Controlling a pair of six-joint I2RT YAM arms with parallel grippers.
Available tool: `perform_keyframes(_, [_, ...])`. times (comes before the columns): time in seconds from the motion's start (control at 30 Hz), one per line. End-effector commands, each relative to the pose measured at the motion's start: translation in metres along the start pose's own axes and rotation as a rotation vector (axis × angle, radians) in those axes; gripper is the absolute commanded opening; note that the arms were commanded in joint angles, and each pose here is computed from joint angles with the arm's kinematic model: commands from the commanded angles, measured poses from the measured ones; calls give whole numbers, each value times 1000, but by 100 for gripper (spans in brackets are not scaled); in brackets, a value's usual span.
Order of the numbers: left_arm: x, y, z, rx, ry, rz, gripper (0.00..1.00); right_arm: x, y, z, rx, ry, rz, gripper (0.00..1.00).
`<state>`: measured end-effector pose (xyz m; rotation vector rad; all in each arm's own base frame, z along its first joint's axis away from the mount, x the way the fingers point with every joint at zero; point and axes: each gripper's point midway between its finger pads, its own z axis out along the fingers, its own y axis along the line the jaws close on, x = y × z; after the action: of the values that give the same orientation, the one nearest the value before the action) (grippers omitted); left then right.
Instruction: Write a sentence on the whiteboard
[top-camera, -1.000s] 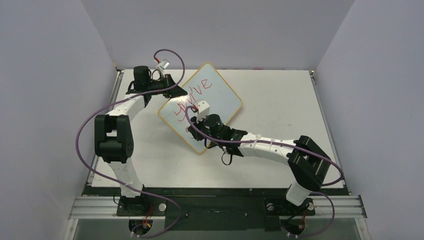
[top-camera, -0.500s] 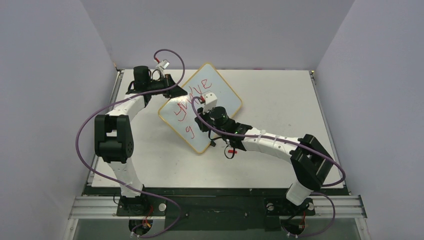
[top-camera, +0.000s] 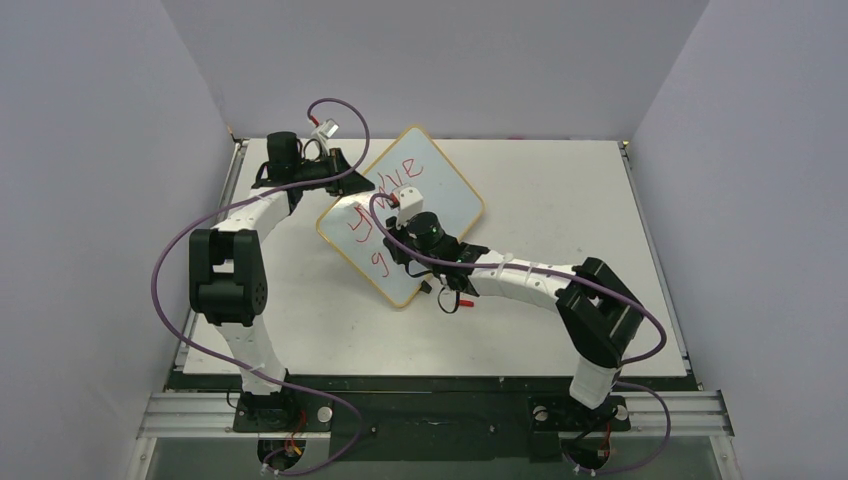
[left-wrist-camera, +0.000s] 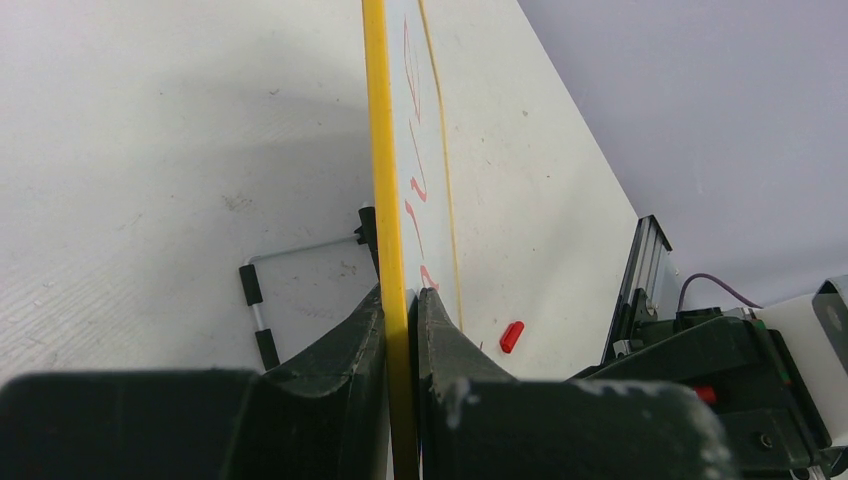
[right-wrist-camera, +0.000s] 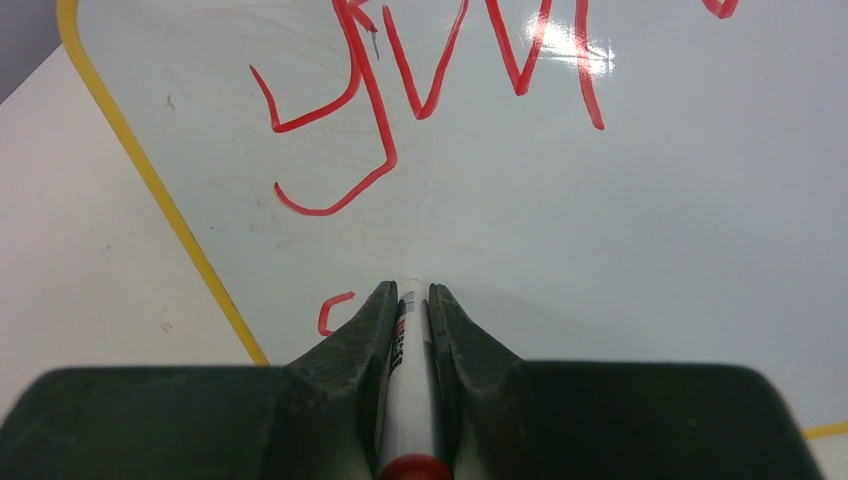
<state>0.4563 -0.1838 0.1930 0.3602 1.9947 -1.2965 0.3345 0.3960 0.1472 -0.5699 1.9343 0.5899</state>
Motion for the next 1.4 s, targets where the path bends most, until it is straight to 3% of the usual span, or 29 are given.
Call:
perform_keyframes(0.0, [-27, 0, 7, 5, -73, 227, 0, -25, 8, 3, -26, -59, 18, 0])
perform_keyframes(0.7, [-27, 0, 7, 7, -73, 223, 0, 19, -3, -18, 0, 9, 7, 0])
perform_keyframes(1.37, [-26, -1, 7, 12, -73, 223, 0, -17, -13, -3, 75, -12, -26, 0])
